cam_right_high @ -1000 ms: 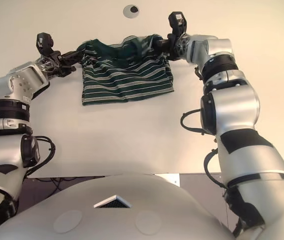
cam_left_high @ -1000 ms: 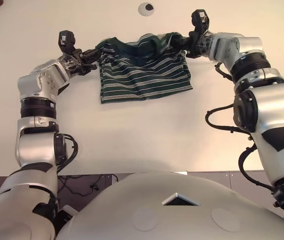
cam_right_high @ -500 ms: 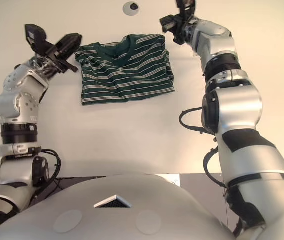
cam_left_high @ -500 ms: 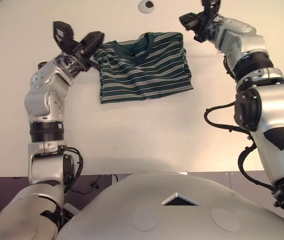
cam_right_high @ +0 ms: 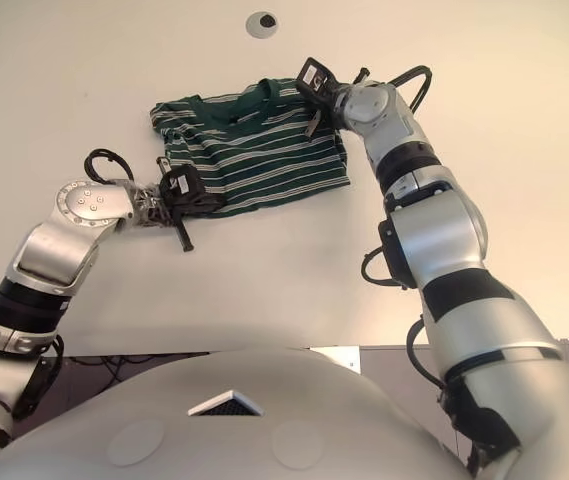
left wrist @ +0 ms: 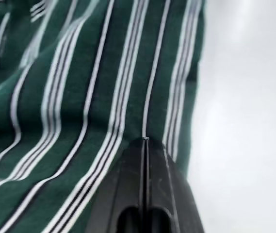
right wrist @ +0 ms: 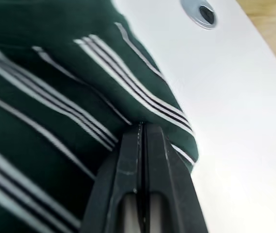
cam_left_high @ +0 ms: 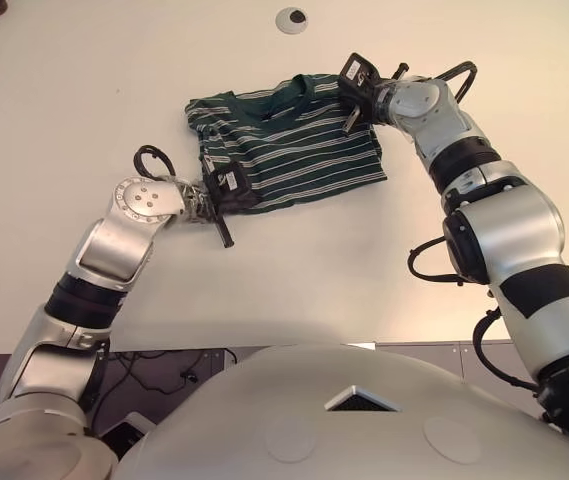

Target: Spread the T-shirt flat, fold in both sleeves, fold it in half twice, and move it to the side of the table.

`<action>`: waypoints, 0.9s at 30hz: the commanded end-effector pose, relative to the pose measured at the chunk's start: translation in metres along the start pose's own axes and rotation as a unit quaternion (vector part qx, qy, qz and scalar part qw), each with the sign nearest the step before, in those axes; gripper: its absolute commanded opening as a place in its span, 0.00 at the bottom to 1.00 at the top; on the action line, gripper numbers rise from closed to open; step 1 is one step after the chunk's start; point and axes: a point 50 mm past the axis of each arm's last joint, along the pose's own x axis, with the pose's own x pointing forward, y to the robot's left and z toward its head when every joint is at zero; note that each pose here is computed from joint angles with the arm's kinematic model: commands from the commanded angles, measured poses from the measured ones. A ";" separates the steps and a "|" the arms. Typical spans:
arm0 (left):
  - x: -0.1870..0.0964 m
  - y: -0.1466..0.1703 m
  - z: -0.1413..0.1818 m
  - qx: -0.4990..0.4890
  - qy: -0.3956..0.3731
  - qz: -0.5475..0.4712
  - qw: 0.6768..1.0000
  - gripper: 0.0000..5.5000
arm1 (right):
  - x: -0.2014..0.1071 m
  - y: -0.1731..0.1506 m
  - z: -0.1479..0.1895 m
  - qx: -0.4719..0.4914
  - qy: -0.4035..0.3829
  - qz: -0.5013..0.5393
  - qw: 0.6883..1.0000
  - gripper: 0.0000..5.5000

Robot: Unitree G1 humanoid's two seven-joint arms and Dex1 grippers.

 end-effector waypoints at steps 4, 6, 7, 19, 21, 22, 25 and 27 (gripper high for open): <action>-0.001 -0.003 -0.019 -0.041 0.035 0.002 0.999 0.00 | -0.003 0.006 -0.016 -0.078 0.035 0.051 0.995 0.00; -0.009 0.004 -0.028 -0.032 0.065 0.012 0.997 0.00 | -0.013 0.008 -0.035 -0.167 0.073 0.124 0.975 0.00; -0.013 0.010 -0.032 -0.027 0.079 0.019 0.996 0.00 | -0.020 0.008 -0.044 -0.200 0.089 0.166 0.962 0.00; 0.000 0.122 0.014 0.078 0.045 0.234 0.968 0.00 | -0.083 0.053 0.018 -0.113 -0.146 0.446 0.876 0.00; -0.009 0.117 0.016 0.077 -0.005 0.235 0.969 0.00 | -0.085 0.022 0.030 -0.037 -0.169 0.369 0.913 0.00; -0.016 0.112 0.015 0.079 -0.026 0.236 0.968 0.00 | -0.086 0.005 0.032 0.008 -0.173 0.327 0.929 0.00; -0.042 0.078 0.005 0.070 -0.076 0.217 0.971 0.00 | -0.091 -0.030 0.011 0.091 -0.122 0.222 0.963 0.00; -0.050 0.036 -0.003 0.051 -0.083 0.164 0.982 0.00 | -0.089 -0.022 -0.021 0.085 -0.059 0.203 0.974 0.00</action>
